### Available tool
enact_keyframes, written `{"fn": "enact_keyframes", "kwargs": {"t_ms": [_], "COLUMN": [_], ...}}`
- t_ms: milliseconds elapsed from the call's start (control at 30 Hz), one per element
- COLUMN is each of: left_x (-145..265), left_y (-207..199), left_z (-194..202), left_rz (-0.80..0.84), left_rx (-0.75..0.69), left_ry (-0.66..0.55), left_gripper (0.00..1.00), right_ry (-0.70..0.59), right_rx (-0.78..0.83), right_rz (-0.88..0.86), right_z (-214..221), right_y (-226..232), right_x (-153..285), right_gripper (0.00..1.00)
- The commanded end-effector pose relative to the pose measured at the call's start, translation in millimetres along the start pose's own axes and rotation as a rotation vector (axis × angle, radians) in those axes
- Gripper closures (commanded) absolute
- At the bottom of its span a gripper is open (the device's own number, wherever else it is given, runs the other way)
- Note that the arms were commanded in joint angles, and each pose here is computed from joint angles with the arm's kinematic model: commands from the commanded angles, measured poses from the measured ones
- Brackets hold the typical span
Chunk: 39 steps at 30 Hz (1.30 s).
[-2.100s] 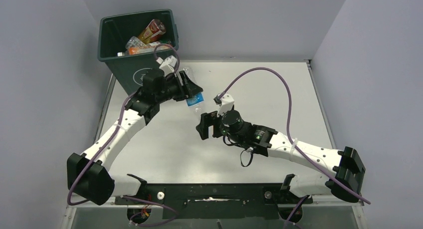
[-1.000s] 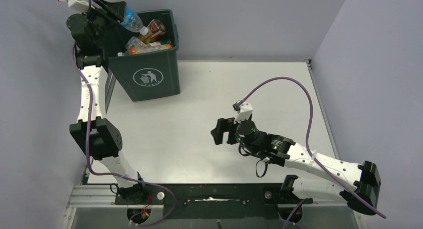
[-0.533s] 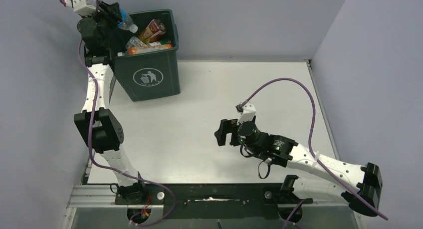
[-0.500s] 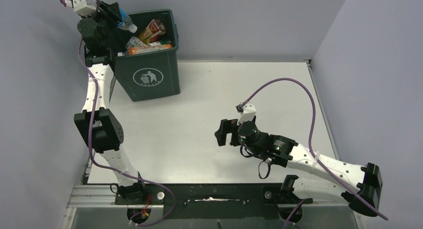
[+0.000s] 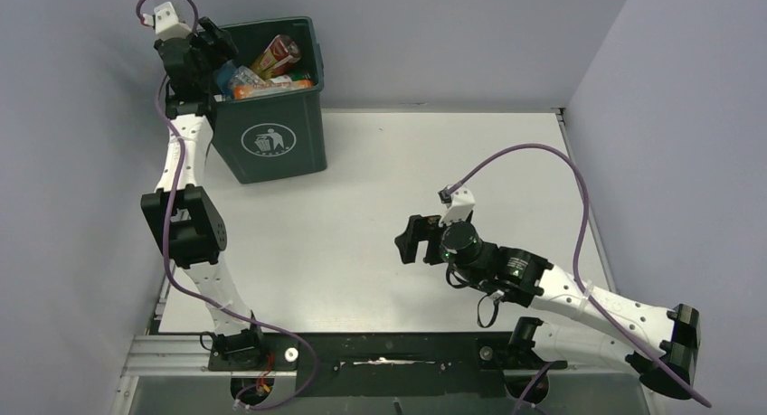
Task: Put the plastic bottles in the bin
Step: Place the plastic bottle in the trash bin.
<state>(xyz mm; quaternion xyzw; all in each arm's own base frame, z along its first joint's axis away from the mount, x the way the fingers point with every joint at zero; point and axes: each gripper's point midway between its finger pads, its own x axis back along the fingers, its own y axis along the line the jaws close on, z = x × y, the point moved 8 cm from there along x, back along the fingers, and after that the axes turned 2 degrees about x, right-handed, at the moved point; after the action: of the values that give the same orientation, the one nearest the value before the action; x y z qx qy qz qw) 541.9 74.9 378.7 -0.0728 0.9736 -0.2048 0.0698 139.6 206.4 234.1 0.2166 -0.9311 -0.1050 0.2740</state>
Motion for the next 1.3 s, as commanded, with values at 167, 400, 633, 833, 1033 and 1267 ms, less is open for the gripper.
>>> {"fn": "enact_keyframes", "kwargs": {"t_ms": [167,400,633,833,1033,1267], "left_x": [33,79,141,183,211,221], "left_y": [-32,-49,-60,-62,-72,-76], "left_z": [-65,-96,-95,-73,-27,34], "left_rz": [0.059,0.091,0.172,0.216,0.229,0.222], "left_rx": [-0.025,-0.026,0.023,0.050,0.019,-0.001], "left_ry": [-0.077,-0.067,-0.018,0.059,0.157,0.308], "left_gripper": [0.17,0.16,0.16,0.16,0.16,0.16], "right_ry": [-0.094,-0.109,-0.152,-0.191,-0.203,-0.231], "right_rx": [-0.039,-0.031,-0.004,0.022,-0.039,-0.166], "right_rz": [0.026,0.043,0.151,0.273,0.341,0.451], "right_z": [-5,-7,-11,-20,-26,-29], "right_y": [-15,-20,-37,-56,-100,-169], "right_x": [14,18,24,21,-6,-22], "right_gripper": [0.02,0.02,0.02,0.02,0.02,0.02]}}
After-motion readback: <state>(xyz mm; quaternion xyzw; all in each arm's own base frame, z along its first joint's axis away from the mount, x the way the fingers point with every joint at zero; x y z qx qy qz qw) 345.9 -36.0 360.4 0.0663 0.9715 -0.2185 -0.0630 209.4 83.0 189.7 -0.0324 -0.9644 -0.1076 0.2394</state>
